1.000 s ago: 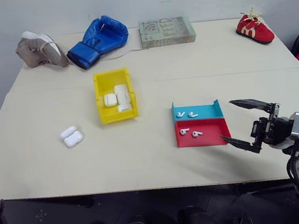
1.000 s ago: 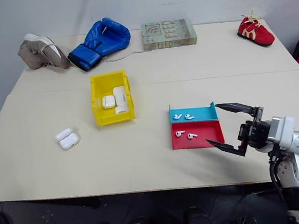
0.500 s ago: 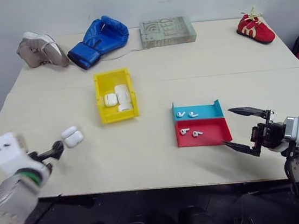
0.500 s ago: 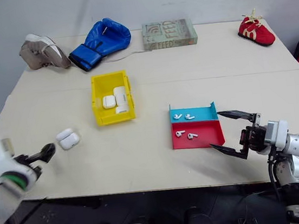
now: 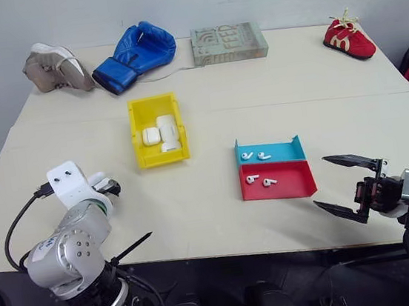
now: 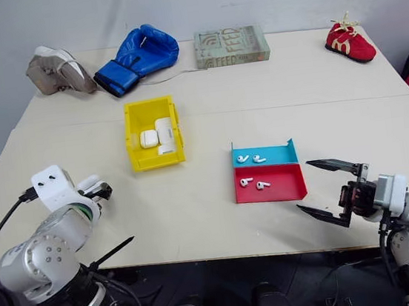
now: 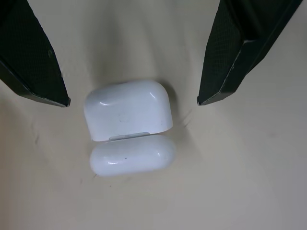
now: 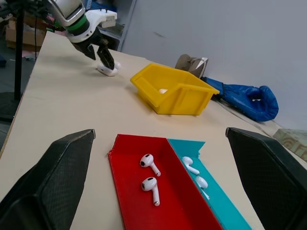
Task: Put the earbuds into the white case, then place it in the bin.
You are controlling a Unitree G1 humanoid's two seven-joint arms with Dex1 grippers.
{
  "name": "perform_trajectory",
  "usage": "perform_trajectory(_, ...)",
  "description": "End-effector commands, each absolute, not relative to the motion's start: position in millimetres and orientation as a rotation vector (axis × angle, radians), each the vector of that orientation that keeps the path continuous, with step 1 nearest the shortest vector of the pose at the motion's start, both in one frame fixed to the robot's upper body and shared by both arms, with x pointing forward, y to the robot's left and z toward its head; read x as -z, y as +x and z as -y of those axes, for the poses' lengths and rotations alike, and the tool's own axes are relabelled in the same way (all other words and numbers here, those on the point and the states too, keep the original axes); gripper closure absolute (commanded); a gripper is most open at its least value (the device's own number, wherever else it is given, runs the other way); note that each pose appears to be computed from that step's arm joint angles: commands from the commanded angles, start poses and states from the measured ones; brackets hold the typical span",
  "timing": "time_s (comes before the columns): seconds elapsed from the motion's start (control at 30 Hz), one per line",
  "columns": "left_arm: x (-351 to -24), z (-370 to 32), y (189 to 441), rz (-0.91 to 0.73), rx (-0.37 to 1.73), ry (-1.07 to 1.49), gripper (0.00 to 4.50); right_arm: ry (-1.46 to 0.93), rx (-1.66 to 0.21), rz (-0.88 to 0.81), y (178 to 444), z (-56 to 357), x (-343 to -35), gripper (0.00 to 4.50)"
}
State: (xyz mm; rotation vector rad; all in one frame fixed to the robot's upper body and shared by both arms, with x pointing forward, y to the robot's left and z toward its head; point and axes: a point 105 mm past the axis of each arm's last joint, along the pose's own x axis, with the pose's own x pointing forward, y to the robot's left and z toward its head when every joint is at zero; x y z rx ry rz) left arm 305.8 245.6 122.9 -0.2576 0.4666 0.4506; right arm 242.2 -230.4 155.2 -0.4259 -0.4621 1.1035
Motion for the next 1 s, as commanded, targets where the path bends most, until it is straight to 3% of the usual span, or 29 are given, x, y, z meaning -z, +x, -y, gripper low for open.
perform_trajectory(0.03, -129.7, -246.5, 316.6, -0.417, -0.461, -0.242, 0.04, -0.456, -1.089, 0.501, 235.3, 232.4, -167.7, 0.0)
perform_trajectory(0.33, -125.5, -241.5, 334.8, -0.409, -0.442, -0.233, 0.04, -0.452, -1.073, 0.501, 230.2, 228.5, -166.7, 0.0)
perform_trajectory(1.0, -113.8, -219.5, 334.2, -0.449, -0.448, -0.258, 0.04, -0.452, -1.069, 0.49, 228.7, 217.3, -179.0, 0.0)
